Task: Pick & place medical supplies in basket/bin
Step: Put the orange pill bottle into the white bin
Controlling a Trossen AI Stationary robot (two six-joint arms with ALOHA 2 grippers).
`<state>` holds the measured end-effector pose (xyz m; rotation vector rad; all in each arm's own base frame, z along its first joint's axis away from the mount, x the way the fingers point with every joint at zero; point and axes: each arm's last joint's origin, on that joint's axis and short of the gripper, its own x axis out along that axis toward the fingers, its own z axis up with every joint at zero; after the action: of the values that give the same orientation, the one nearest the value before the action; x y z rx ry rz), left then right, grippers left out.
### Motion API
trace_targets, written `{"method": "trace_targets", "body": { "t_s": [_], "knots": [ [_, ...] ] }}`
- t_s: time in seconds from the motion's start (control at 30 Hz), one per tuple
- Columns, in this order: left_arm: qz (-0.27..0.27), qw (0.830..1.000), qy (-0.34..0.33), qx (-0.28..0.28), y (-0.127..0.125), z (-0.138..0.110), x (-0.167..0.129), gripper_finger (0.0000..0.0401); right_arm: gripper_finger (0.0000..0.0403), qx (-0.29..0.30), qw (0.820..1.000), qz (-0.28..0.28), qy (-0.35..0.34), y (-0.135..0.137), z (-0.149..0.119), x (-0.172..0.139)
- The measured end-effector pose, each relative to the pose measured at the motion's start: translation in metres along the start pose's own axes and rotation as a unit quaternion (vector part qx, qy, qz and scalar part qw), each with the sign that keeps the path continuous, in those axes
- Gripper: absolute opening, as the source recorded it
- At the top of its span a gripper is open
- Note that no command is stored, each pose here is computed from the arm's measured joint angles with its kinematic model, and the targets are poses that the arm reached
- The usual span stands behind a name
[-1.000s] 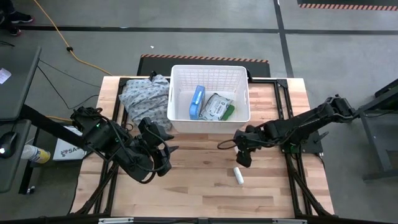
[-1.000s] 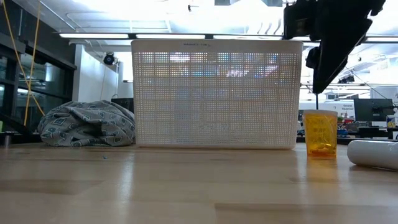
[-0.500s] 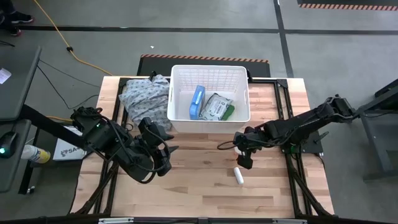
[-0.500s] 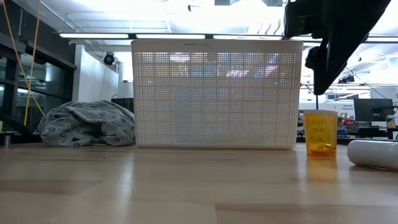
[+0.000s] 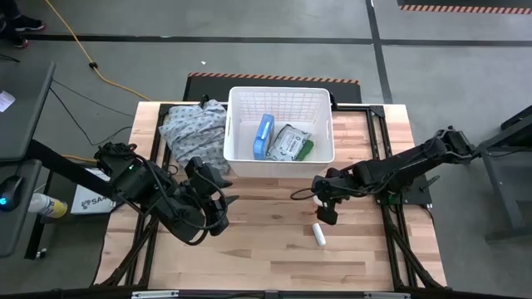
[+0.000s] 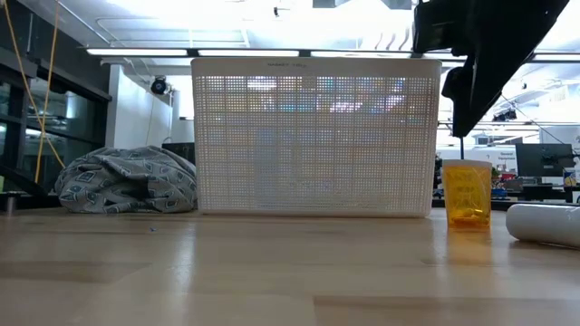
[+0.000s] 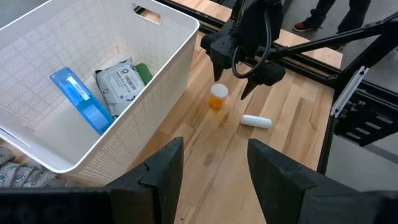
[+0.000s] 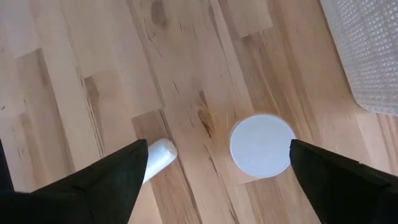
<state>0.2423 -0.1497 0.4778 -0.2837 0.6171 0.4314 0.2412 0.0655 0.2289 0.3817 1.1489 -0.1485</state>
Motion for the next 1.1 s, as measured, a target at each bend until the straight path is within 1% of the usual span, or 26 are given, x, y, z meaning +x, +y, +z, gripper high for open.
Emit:
{"method": "trace_targets", "body": {
  "t_s": [0.37, 0.5, 0.57, 0.8, 1.1],
  "knots": [
    [-0.003, 1.000, 0.004, 0.000, -0.0001, -0.0002, 0.0000, 0.0211, 0.0380, 0.004, 1.000, -0.002, -0.001, -0.0001, 0.0001, 0.0000],
    [-0.003, 1.000, 0.004, 0.000, -0.0001, -0.0002, 0.0000, 0.0211, 0.0378, 0.025, 0.999, -0.027, -0.016, -0.0019, 0.0005, -0.0001],
    [-0.003, 1.000, 0.004, 0.000, -0.0001, -0.0002, 0.0000, 0.0211, 0.0379, 0.025, 0.999, -0.039, -0.017, -0.0032, -0.0002, -0.0001],
    [-0.003, 1.000, 0.004, 0.000, -0.0001, -0.0002, 0.0000, 0.0211, 0.0378, 0.044, 0.997, -0.057, 0.012, -0.0069, -0.0057, -0.0005],
    [-0.003, 1.000, 0.004, 0.000, -0.0001, -0.0002, 0.0000, 0.0211, 0.0380, 0.048, 0.998, -0.049, 0.008, -0.0058, -0.0046, -0.0003]
  ]
}}
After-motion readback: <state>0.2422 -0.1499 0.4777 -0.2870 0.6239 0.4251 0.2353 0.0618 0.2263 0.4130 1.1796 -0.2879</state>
